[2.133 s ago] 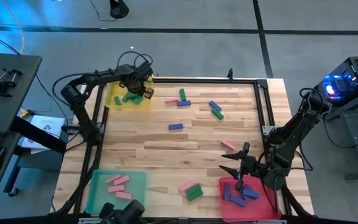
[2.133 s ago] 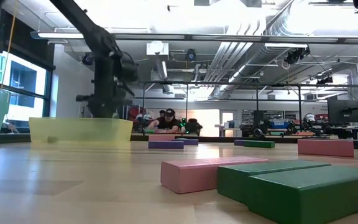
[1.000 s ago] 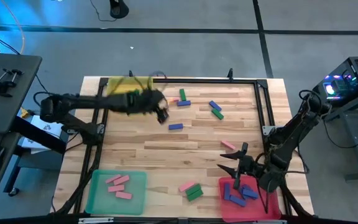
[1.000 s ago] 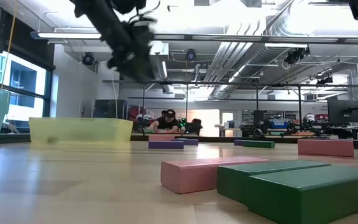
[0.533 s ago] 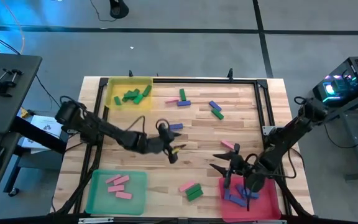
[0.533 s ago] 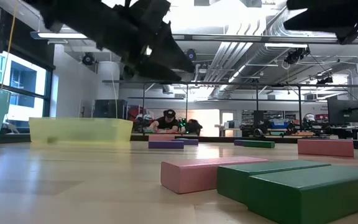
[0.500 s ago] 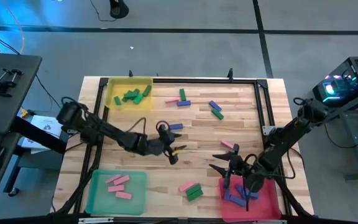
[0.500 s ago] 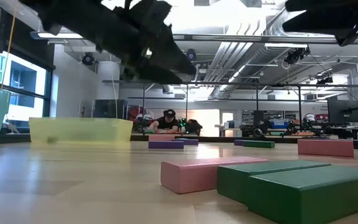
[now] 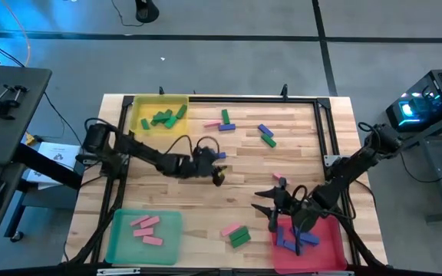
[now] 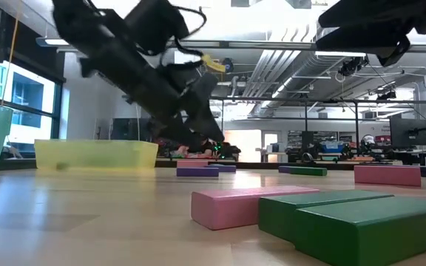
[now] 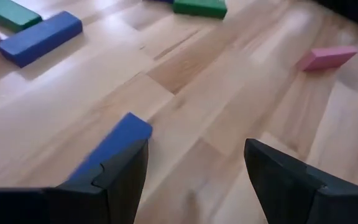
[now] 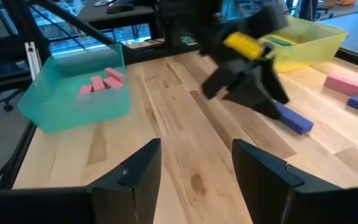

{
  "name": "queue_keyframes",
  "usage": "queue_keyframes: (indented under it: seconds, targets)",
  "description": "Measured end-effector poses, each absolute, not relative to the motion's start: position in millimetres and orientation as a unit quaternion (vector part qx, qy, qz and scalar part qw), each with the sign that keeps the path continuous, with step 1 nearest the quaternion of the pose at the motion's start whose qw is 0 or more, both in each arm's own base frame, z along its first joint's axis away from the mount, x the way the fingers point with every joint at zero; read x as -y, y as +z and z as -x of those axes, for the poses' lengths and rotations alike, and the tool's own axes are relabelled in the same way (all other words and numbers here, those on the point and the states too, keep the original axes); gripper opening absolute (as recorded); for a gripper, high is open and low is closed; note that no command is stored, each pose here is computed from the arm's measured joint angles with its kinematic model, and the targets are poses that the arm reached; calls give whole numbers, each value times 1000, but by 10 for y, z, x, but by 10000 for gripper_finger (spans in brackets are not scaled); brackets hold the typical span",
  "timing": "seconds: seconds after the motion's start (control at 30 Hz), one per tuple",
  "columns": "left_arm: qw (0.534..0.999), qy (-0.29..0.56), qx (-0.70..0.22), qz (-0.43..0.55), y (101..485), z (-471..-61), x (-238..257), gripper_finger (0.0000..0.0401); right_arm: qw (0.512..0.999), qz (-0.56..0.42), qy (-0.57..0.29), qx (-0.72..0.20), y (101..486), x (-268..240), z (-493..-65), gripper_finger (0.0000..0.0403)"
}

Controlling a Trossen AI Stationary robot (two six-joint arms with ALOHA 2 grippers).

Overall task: Sort blocks
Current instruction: Put the violet block into the pink bin

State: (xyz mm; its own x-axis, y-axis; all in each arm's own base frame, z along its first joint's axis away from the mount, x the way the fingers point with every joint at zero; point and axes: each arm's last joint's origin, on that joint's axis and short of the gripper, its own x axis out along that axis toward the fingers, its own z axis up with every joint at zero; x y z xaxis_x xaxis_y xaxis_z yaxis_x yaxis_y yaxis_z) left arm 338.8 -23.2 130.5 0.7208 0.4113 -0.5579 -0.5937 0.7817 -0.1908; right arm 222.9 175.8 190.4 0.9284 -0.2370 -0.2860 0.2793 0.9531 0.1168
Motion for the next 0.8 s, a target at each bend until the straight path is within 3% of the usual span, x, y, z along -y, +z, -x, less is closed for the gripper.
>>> queue_keyframes:
  seconds: [0.23, 0.47, 0.8]
  targets:
    - [906, 239, -313, 154, 1256, -3375, -190, 252, 979, -72, -131, -138, 1902, -1754, -2233, 181]
    - [902, 195, -373, 102, 1197, -3322, -231, 252, 979, -72, -131, -138, 1902, -1753, -2233, 181]
    - [887, 229, -391, 89, 1123, -3297, -212, 252, 979, -73, -131, -138, 1902, -1754, -2233, 181]
